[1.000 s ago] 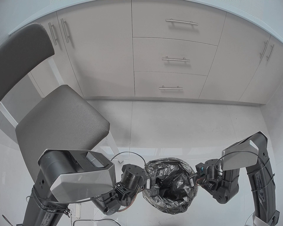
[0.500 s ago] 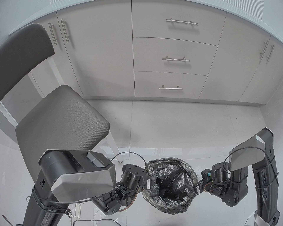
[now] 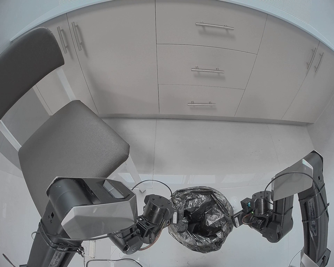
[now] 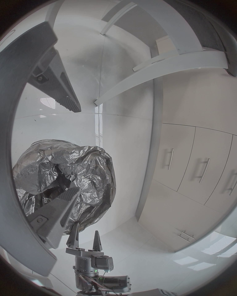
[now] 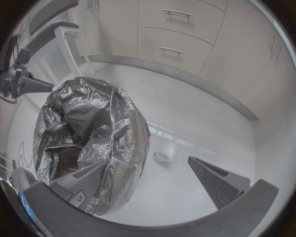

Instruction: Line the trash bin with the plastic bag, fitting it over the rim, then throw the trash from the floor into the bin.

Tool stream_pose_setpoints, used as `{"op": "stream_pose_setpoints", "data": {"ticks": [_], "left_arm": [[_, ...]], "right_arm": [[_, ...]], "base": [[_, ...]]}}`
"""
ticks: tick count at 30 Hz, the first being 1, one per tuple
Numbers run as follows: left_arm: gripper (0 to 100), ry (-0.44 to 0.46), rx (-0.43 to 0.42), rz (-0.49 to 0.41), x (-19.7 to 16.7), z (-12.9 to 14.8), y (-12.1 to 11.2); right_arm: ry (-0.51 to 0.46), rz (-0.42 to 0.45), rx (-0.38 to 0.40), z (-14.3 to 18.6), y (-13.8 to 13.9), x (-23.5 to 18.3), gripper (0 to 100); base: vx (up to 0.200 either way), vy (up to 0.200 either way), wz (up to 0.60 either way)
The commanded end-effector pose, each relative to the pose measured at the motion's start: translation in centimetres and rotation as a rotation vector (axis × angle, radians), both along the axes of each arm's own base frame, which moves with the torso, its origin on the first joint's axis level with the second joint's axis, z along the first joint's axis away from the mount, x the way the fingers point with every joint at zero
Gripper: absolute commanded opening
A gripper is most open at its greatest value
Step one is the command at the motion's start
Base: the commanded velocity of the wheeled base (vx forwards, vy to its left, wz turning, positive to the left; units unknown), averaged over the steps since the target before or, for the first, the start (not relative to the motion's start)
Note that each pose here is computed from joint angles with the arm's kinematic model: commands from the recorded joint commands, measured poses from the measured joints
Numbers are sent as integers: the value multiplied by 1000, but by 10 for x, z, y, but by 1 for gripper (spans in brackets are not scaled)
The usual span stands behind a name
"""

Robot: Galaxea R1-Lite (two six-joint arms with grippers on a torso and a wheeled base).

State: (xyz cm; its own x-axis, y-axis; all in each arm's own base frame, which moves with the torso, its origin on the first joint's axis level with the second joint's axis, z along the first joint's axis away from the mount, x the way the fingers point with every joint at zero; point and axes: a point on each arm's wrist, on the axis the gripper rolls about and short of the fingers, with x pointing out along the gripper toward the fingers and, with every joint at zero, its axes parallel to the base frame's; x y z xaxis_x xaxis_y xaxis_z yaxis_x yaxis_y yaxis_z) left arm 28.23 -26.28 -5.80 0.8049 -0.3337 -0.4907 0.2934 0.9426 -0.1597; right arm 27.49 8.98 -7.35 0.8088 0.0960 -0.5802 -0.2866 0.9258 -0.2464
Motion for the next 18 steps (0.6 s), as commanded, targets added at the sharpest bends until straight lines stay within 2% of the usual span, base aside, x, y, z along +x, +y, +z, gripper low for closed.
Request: {"op": "stream_pose_setpoints", "data": {"ticks": [1,11,18], "left_arm": [[100,2,3,-1,0,-1,0],[100,3,4,-1,0,-2,0],[100,-7,-5,-2,-1,-2,0]], "right_arm": [[-19,-5,-27,0,0,1,100],[-10,16,-4,0,1,-1,100],[4,50,123,11,8,-6,100]], "base": [[0,0,0],[0,0,0],[0,0,0]]}}
